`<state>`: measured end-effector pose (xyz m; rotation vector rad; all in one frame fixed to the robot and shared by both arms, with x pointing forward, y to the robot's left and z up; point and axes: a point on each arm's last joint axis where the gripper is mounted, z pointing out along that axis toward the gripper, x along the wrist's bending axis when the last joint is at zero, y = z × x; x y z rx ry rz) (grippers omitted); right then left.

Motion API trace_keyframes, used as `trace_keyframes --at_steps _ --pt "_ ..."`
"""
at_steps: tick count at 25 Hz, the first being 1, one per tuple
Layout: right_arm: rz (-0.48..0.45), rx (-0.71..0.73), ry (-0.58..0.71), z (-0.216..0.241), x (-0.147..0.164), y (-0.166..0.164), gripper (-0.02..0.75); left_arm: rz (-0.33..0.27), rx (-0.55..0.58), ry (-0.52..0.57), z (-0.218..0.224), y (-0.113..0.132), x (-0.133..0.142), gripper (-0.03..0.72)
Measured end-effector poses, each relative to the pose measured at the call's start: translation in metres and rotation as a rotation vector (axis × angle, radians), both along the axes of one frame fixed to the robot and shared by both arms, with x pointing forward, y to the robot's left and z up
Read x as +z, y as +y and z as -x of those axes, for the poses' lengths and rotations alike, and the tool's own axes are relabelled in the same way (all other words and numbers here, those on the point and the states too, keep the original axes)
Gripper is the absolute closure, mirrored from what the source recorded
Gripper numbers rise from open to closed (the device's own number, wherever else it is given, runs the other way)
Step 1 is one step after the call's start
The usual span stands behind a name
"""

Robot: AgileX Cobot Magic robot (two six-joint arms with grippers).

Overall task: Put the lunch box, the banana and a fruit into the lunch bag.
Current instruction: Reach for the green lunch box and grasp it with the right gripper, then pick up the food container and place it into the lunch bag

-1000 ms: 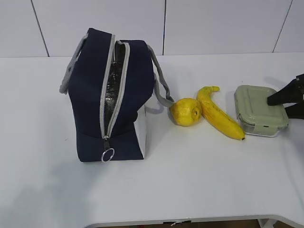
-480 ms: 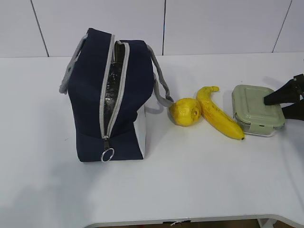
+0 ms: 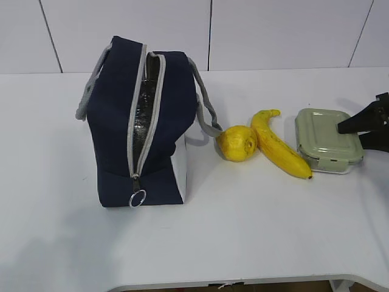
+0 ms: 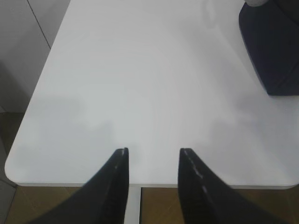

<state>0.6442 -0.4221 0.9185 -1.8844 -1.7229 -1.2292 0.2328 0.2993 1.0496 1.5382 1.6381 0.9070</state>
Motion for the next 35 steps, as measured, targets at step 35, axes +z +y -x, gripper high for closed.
trace_keyframes --at_steps 35 --pt "0.033 -0.044 0.032 0.002 0.015 -0.001 0.335 0.000 0.000 0.000 0.000 0.000 0.000 0.437"
